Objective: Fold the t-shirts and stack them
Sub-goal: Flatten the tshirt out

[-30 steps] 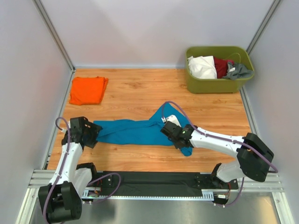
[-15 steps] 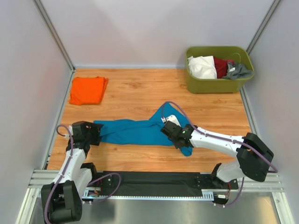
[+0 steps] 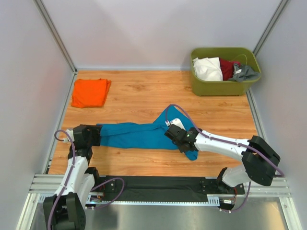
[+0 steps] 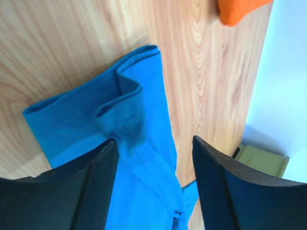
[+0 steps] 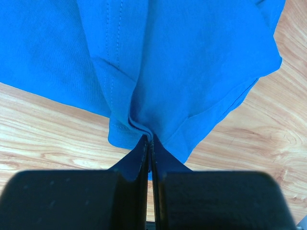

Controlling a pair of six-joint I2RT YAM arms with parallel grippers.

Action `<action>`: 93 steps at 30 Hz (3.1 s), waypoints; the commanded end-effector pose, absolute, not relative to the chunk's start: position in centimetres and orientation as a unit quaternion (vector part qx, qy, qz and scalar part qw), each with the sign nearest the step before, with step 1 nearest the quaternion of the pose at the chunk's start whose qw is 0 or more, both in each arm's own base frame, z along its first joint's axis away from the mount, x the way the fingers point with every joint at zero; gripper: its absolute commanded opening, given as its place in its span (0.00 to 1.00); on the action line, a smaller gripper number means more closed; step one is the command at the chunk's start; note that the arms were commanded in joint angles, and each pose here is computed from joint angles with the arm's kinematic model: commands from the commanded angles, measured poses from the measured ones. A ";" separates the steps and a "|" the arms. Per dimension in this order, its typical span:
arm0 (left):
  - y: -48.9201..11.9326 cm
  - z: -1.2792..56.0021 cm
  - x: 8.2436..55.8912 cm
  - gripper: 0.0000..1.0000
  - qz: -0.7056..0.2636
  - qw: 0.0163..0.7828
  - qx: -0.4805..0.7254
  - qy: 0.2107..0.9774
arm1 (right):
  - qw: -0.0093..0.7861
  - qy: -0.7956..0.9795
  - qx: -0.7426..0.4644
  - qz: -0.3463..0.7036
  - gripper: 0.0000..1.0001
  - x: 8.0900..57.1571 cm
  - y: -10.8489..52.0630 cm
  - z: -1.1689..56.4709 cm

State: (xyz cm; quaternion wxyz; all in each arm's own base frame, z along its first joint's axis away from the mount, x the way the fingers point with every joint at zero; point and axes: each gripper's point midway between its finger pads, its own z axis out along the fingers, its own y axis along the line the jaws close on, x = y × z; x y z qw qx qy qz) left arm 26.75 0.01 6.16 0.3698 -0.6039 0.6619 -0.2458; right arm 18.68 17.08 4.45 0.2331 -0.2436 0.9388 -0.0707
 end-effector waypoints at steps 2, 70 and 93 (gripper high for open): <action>1.5 6.3 26.4 0.65 -0.216 0.392 -0.614 0.650 | 0.257 0.936 -0.234 -0.059 0.00 19.8 18.2 5.6; 4.9 52.0 27.5 0.00 -0.093 0.667 -0.321 0.666 | 0.781 0.581 -0.103 -0.202 0.00 27.4 3.7 62.4; 4.8 38.7 29.0 0.00 -0.031 0.528 -0.339 0.778 | 0.667 0.719 -0.157 -0.116 0.00 28.4 8.6 45.3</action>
